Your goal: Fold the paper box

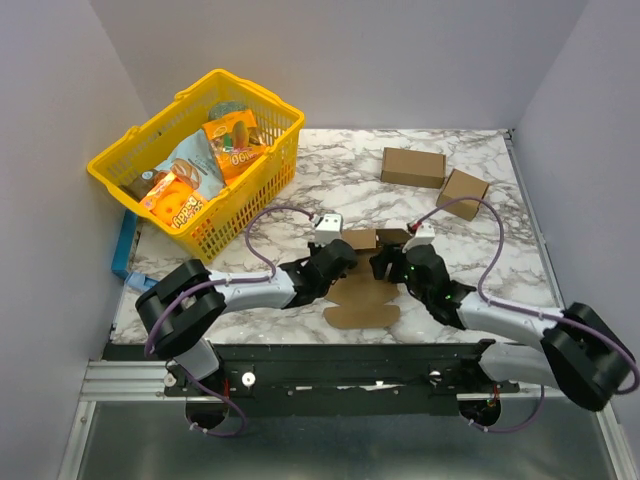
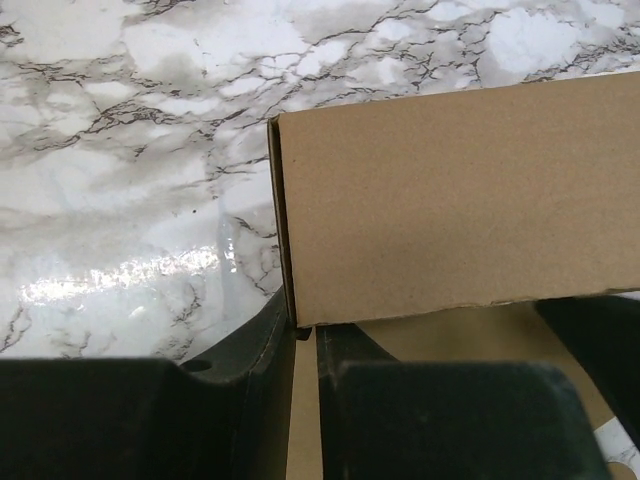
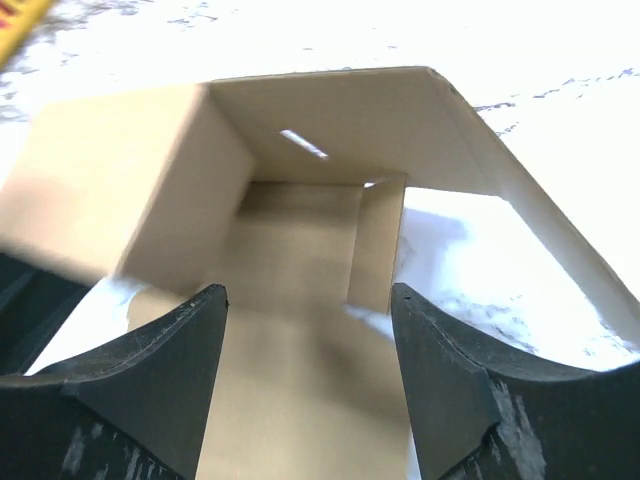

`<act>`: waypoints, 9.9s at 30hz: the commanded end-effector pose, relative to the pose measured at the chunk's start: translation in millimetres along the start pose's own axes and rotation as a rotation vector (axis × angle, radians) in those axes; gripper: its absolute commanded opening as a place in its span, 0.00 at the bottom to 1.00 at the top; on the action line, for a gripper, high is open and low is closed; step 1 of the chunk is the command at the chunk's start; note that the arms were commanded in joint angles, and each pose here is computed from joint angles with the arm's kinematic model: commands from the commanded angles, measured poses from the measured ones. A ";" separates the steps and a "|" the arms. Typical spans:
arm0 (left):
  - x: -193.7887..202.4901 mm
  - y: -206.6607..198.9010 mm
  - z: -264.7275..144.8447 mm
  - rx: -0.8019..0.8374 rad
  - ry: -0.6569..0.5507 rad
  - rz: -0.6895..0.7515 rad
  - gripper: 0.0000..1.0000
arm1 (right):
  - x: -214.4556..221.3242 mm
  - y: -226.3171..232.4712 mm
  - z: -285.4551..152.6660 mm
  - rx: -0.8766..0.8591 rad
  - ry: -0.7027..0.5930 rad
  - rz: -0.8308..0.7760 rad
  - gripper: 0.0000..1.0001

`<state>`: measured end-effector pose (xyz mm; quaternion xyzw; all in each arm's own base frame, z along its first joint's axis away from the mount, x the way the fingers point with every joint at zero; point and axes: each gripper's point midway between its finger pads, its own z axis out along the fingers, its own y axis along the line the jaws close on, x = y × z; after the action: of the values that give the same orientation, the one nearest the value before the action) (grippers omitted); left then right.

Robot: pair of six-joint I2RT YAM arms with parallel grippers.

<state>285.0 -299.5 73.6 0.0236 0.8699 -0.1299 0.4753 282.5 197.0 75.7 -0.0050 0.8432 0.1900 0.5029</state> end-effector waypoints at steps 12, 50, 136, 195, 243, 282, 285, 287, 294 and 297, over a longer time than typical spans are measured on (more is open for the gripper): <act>-10.0 27.5 -1.7 -0.045 0.032 0.165 0.19 | -54.2 -6.1 -70.3 -0.065 0.064 -0.008 0.88; 3.2 15.5 1.1 -0.002 0.078 0.150 0.15 | 5.5 -6.0 1.9 -0.300 0.396 0.369 0.49; 11.6 7.5 -11.5 -0.045 0.143 0.151 0.11 | 15.3 10.1 22.9 -0.139 0.117 0.132 0.31; -10.8 53.4 -5.1 -0.170 0.147 0.205 0.10 | 26.0 39.5 -44.5 -0.241 0.212 0.005 0.73; 2.5 49.7 -6.2 -0.116 0.164 0.183 0.07 | 51.5 -18.5 36.7 -0.177 0.536 0.203 0.67; -10.5 82.1 -81.6 -0.082 0.054 0.049 0.80 | -0.6 55.3 -60.1 -0.340 0.248 0.280 0.43; -0.6 66.3 -98.5 -0.017 0.033 0.031 0.74 | -0.3 54.4 -46.2 -0.313 0.245 0.262 0.42; 10.4 53.3 -103.9 0.039 0.026 -0.019 0.70 | 1.1 51.7 -35.4 -0.282 0.247 0.247 0.41; 57.8 11.2 -104.6 0.226 0.069 -0.082 0.63 | 10.7 49.5 -7.0 -0.243 0.258 0.232 0.41; 69.9 2.6 -97.8 0.273 0.078 -0.097 0.59 | 12.4 44.0 2.0 -0.209 0.249 0.222 0.41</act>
<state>166.7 -252.3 65.9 0.0790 0.8772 -0.2043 0.4273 248.6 237.0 71.2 0.0121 0.8810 0.3400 0.3287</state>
